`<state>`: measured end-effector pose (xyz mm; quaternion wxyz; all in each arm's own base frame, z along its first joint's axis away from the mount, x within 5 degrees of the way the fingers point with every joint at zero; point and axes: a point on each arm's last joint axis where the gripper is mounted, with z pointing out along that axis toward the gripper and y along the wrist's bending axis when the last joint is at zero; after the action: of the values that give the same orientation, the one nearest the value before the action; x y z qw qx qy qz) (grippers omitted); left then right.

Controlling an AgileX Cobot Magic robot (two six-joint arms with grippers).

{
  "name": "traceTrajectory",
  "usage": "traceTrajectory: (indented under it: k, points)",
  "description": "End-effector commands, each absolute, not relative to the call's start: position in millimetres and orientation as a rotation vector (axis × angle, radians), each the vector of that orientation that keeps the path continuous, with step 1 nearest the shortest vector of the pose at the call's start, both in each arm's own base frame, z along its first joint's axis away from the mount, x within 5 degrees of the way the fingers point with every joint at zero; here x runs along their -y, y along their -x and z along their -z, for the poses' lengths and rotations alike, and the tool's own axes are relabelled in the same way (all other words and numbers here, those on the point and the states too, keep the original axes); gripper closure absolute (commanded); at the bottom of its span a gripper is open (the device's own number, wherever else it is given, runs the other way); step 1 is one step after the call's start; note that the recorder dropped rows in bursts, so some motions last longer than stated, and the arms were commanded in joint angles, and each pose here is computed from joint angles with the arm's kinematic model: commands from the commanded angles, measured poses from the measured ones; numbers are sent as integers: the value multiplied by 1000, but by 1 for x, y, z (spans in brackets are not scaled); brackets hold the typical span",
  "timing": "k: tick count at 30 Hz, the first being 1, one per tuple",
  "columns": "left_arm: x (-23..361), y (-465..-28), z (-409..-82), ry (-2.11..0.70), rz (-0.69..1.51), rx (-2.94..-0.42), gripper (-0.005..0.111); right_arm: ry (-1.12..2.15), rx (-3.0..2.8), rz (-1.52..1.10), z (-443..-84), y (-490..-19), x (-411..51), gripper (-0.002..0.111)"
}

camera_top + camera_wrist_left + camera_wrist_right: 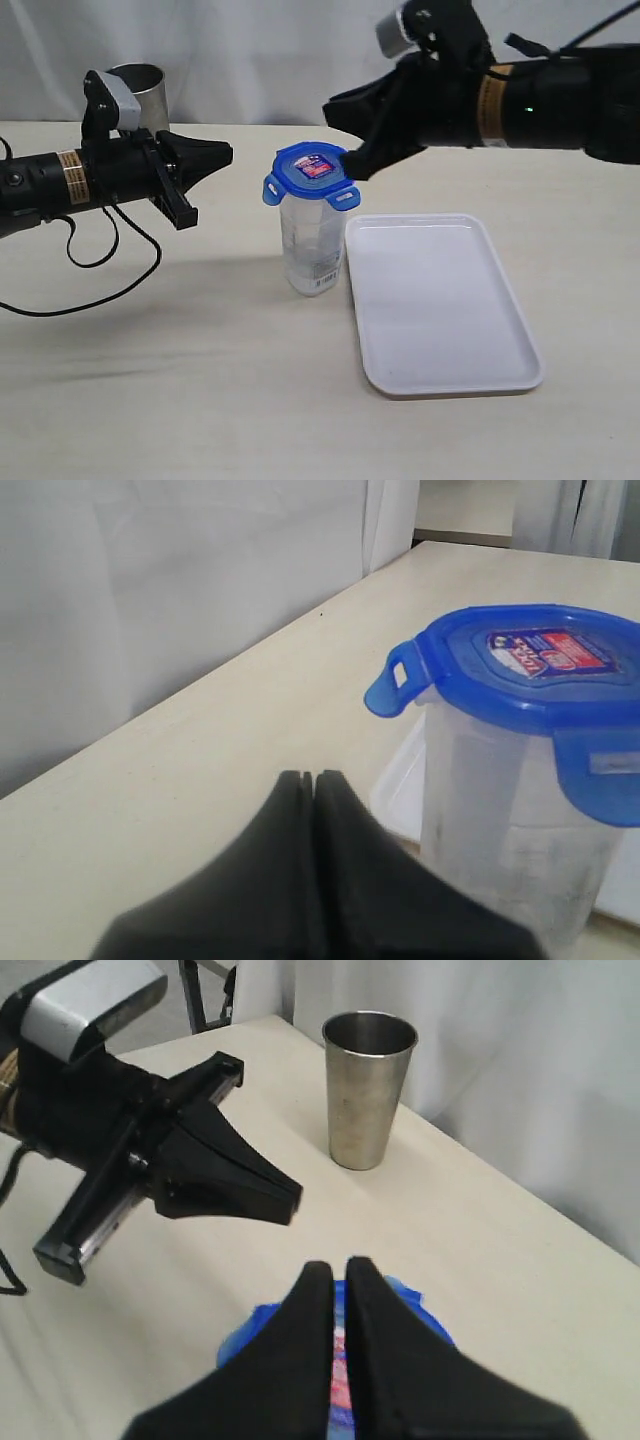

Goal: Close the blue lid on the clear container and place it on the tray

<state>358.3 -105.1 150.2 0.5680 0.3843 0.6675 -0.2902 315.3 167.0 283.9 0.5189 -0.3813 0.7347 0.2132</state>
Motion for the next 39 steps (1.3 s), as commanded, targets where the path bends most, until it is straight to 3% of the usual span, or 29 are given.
traceTrajectory:
  k: [1,14,28,34,39]
  points:
    - [108,-357,-153,-897,684,-1556,107,834,-1884,-654,-286,-329,-194,104]
    - [109,-356,-152,-910,693,-1560,107,800,-2039,-585,-236,-336,-190,104]
    - [111,-349,-149,-972,753,-1577,107,794,-2059,-567,-230,-334,-188,104]
    - [102,-326,-124,-829,683,-1586,107,792,-2060,-569,-230,-334,-188,104]
    - [111,-318,-102,-917,731,-1539,107,794,-2059,-567,-230,-334,-188,104]
